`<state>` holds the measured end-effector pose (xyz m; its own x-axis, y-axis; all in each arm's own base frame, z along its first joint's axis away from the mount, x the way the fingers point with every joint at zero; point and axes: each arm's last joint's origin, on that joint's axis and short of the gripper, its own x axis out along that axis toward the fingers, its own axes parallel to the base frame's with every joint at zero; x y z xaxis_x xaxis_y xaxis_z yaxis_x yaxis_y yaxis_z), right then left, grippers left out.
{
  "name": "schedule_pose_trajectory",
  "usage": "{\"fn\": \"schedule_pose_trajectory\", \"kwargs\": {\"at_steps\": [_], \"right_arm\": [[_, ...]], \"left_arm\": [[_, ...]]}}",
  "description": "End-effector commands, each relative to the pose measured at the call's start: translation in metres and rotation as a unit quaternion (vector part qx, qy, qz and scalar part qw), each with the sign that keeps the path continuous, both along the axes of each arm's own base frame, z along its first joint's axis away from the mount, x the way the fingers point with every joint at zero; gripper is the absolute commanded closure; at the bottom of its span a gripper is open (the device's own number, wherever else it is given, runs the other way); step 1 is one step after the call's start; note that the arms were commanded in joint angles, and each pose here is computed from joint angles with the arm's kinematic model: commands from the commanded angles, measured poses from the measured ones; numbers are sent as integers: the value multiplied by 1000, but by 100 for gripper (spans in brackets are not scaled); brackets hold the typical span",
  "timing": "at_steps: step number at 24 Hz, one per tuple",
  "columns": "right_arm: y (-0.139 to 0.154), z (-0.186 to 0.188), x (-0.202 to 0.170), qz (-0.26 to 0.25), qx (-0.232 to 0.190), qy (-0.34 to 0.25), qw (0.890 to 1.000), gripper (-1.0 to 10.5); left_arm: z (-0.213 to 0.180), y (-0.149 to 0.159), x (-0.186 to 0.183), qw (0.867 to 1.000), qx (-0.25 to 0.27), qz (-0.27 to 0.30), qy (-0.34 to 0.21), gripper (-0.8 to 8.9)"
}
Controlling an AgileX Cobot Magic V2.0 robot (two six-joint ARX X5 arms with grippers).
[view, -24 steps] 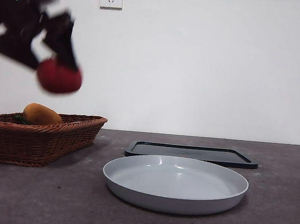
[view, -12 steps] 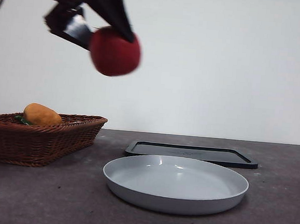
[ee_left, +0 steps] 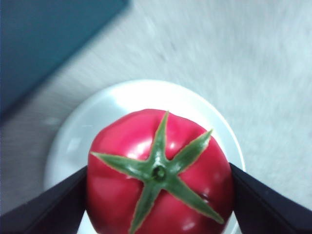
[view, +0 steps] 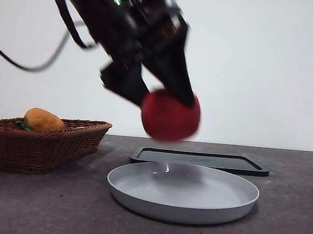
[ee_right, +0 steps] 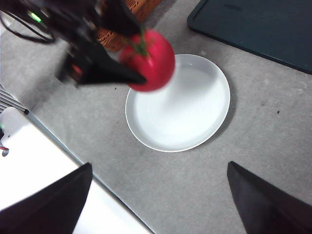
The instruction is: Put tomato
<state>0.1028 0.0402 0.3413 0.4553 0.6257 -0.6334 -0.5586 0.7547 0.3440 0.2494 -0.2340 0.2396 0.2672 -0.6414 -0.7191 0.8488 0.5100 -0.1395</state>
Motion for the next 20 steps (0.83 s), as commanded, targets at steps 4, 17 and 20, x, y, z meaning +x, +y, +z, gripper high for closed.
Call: {"fn": "schedule_pose_trajectory", "kwargs": {"at_steps": [4,17,20], "right_arm": [[1,5,0,2,4,-9,1000,506],[1,5,0,2,4,-9,1000,506],[1,5,0,2,4,-9,1000,506]], "left_arm": [[-36,-27,5,999,33,-33,-6,484],[-56,-35,9,998,51,-35,-3,337],[-56,-35,9,998,48,-27,3,335]]}}
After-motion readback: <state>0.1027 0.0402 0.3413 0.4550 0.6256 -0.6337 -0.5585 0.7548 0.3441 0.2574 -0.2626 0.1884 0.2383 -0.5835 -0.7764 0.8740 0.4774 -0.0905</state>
